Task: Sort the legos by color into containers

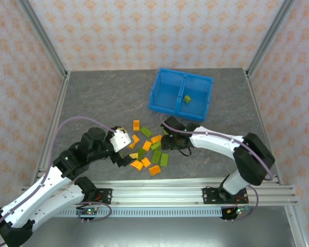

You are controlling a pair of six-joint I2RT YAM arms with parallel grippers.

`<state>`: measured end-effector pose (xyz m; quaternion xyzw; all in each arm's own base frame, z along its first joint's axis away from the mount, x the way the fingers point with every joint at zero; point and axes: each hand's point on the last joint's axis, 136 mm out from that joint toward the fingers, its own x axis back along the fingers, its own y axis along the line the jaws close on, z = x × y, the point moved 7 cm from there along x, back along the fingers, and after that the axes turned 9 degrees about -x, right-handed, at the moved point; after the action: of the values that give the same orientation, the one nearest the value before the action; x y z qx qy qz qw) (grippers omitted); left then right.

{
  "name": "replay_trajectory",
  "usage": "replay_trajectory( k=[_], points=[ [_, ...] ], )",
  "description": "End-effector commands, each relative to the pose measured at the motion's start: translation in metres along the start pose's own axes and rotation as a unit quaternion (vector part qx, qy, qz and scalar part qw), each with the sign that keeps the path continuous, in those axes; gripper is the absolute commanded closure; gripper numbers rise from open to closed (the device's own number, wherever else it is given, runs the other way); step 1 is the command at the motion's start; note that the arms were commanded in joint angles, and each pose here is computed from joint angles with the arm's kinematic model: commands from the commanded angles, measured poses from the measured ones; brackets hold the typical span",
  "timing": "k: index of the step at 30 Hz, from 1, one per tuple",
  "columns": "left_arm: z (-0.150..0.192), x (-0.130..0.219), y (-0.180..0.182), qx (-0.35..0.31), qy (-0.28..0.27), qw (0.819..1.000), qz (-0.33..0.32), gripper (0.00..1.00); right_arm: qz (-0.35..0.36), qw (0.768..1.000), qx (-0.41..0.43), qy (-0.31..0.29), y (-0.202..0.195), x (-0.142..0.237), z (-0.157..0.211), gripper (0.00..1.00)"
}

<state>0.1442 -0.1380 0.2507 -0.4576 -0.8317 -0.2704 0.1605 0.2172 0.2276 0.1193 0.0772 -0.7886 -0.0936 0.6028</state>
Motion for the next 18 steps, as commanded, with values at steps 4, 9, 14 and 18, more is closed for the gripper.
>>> replay_trajectory(
  k=[4, 9, 14, 18],
  points=[
    [-0.005, 0.007, -0.006, -0.027, -0.010, 0.999, 0.024, 0.00, 0.008, 1.000, 0.007, -0.012, 0.006, -0.021, -0.007, 0.43],
    [-0.004, 0.006, -0.006, -0.028, -0.003, 0.999, 0.028, 0.00, 0.033, 0.999, 0.004, -0.010, 0.002, -0.035, -0.007, 0.47],
    [-0.004, 0.006, -0.005, -0.030, -0.002, 0.999, 0.026, 0.01, 0.050, 0.999, -0.005, -0.022, -0.002, -0.037, -0.009, 0.64],
    [-0.004, 0.008, -0.006, -0.031, -0.003, 0.999, 0.025, 0.00, 0.047, 0.997, -0.015, -0.059, -0.004, -0.017, -0.015, 0.72]
  ],
)
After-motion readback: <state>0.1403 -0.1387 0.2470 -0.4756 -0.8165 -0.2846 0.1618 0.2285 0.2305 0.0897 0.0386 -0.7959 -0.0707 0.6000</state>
